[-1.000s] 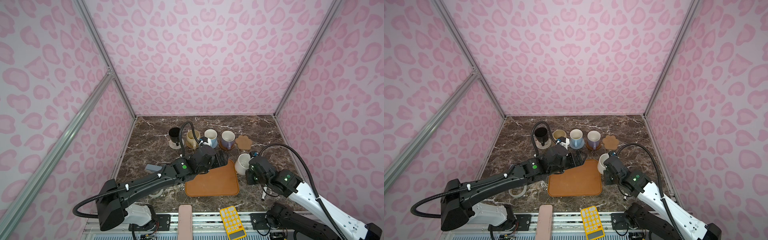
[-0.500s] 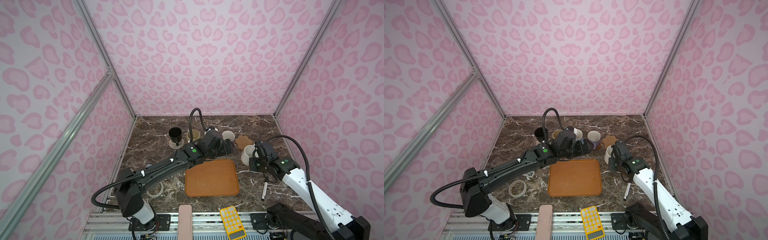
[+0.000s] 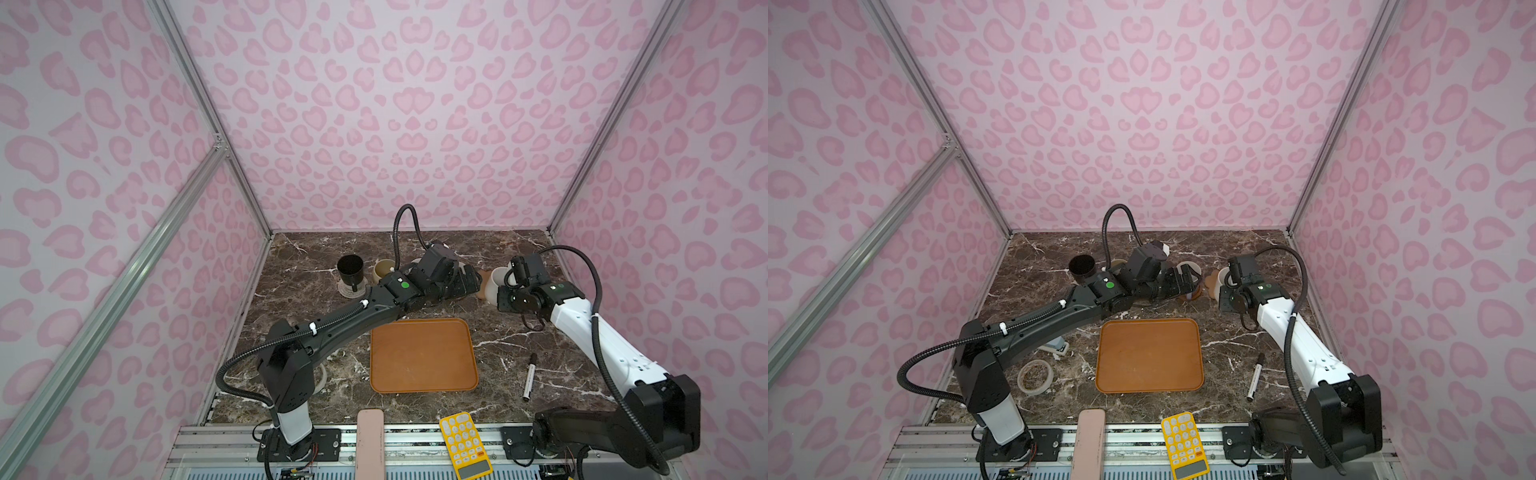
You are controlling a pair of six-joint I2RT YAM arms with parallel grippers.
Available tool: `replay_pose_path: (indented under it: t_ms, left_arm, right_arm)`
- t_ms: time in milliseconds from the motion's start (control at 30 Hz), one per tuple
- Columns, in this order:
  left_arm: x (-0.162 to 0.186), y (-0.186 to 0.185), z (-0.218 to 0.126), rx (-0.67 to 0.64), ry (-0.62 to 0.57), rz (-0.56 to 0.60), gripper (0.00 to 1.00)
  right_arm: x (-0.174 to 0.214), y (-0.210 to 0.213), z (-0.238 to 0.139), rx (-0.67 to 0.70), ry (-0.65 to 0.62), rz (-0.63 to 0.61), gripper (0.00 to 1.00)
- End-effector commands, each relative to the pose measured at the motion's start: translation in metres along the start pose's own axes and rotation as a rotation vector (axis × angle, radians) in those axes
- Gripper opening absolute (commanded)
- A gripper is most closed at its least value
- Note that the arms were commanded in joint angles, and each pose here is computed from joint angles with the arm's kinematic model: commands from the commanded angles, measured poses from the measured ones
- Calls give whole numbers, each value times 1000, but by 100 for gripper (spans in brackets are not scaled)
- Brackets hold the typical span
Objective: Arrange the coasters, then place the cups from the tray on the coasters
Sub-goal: 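Carry the white speckled mug with the right gripper toward the cork paw coaster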
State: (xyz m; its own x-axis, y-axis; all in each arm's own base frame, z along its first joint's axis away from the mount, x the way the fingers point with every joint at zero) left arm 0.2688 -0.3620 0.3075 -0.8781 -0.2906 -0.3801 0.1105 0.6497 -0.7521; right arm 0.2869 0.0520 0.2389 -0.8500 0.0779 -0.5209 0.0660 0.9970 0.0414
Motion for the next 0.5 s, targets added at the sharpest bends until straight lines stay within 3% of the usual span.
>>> replay_pose_path:
  t_ms: [0,467]
  left_arm:
    - [-13,-9,5,48,-64,-23,96]
    - [-32,-2,29,51,-97,-65,97]
  right_arm:
    - [-24,0,10,7,-71,3,0]
    - [-49,5,61,74,-15,-37,0]
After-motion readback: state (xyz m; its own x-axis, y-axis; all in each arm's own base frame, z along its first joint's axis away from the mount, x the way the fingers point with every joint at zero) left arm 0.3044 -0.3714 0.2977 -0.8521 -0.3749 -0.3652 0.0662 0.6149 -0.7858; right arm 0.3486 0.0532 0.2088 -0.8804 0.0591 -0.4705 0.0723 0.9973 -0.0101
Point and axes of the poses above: each gripper's point midway between its finger pads, its own z axis out along the fingers, its own y axis along the line the jaws close on, x = y × z, the point moved 10 cm from there along -z, back along the fingers, and after that the axes turned 3 degrees about -z, right-handed, at the moved point
